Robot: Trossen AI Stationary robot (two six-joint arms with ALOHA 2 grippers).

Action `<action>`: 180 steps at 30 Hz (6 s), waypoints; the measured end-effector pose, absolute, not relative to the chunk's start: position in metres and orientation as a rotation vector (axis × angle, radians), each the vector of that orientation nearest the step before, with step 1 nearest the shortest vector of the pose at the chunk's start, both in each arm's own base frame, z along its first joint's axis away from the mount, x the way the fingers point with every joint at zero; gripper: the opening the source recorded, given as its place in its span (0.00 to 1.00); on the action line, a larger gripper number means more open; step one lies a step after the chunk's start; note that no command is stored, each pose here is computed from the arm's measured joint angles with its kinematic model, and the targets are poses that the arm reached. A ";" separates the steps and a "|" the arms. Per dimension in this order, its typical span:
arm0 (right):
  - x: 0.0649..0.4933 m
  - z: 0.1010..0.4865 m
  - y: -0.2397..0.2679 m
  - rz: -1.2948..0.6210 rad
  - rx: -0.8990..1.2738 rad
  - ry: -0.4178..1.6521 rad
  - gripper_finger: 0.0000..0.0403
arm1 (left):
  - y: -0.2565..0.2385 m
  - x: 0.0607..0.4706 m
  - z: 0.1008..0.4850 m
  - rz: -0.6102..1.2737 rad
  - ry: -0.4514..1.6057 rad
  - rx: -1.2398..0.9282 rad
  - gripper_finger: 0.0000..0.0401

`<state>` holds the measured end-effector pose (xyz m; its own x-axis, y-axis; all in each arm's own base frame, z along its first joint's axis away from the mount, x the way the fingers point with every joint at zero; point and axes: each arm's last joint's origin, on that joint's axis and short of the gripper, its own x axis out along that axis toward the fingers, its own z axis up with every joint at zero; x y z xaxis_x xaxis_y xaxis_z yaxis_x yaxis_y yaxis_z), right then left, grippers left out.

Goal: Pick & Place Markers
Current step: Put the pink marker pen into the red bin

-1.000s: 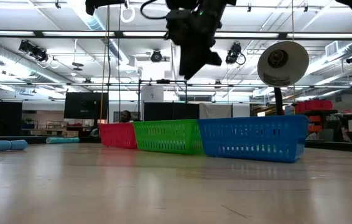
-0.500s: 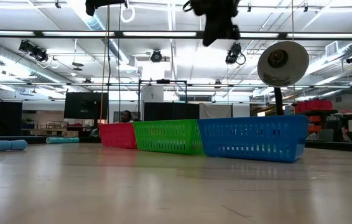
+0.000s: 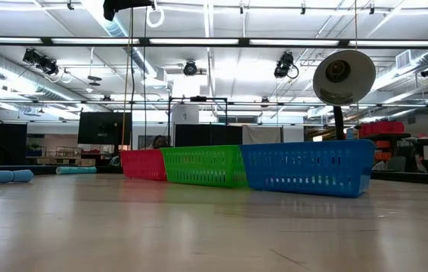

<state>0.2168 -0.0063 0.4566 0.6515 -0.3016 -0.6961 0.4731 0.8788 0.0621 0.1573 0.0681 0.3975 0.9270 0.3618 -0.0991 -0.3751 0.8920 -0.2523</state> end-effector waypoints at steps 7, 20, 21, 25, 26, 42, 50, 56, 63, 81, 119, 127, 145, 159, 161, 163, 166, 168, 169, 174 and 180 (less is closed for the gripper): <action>0.161 0.483 0.004 -0.587 0.177 0.528 0.00 | 0.069 0.158 0.397 0.394 0.048 -0.301 0.58; 0.108 0.469 0.019 -0.618 0.065 0.535 0.00 | 0.076 0.175 0.387 0.404 0.100 -0.362 0.58; 0.105 0.460 0.019 -0.609 0.075 0.537 0.00 | 0.076 0.177 0.386 0.395 0.104 -0.361 0.58; 0.107 0.421 0.026 -0.478 0.133 0.472 0.00 | 0.077 0.182 0.384 0.351 0.113 -0.361 0.58; 0.110 0.413 0.028 -0.429 0.137 0.427 0.00 | 0.077 0.183 0.385 0.340 0.107 -0.359 0.58; 0.182 0.275 -0.033 -0.167 0.230 0.170 0.00 | 0.077 0.185 0.386 0.306 0.086 -0.440 0.58; 0.132 0.272 -0.057 -0.364 0.179 0.041 0.00 | 0.073 0.186 0.386 0.284 0.089 -0.471 0.58; 0.121 0.263 -0.048 -0.267 0.261 0.145 0.00 | 0.068 0.188 0.385 0.257 0.098 -0.462 0.58; 0.123 0.265 -0.044 -0.247 0.232 0.121 0.00 | 0.068 0.188 0.386 0.265 0.096 -0.449 0.58; 0.102 0.202 -0.039 -0.359 0.279 0.125 0.00 | 0.068 0.188 0.386 0.270 0.088 -0.495 0.58; 0.097 0.159 -0.040 -0.447 0.309 0.178 0.00 | 0.070 0.188 0.386 0.346 0.078 -0.446 0.58; 0.097 0.159 -0.040 -0.448 0.308 0.177 0.00 | 0.071 0.188 0.386 0.347 0.100 -0.321 0.58; 0.097 0.160 -0.040 -0.448 0.308 0.176 0.00 | 0.111 0.226 0.411 0.615 0.340 -0.388 0.58; 0.097 0.160 -0.040 -0.448 0.308 0.176 0.00 | 0.183 0.291 0.425 0.791 0.552 -0.581 0.58; 0.097 0.160 -0.040 -0.448 0.308 0.176 0.00 | 0.193 0.298 0.424 0.814 0.561 -0.613 0.58; 0.097 0.160 -0.040 -0.448 0.308 0.176 0.00 | 0.202 0.305 0.420 0.833 0.588 -0.631 0.58; 0.097 0.160 -0.040 -0.448 0.307 0.176 0.00 | 0.217 0.314 0.413 0.857 0.633 -0.648 0.58; 0.097 0.160 -0.040 -0.448 0.308 0.176 0.00 | 0.225 0.320 0.406 0.873 0.666 -0.659 0.58; 0.097 0.160 -0.040 -0.448 0.308 0.176 0.00 | 0.229 0.322 0.404 0.881 0.681 -0.665 0.58; 0.097 0.160 -0.040 -0.448 0.308 0.176 0.00 | 0.244 0.332 0.388 0.939 0.716 -0.768 0.58; 0.097 0.160 -0.040 -0.448 0.308 0.176 0.00 | 0.244 0.335 0.385 0.901 0.731 -0.805 0.58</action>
<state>0.0972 -0.0404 0.1598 0.8873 -0.3977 -0.2336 0.4504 0.8563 0.2528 0.3350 0.2440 0.3852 0.4315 0.3815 -0.8175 -0.8785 0.3834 -0.2848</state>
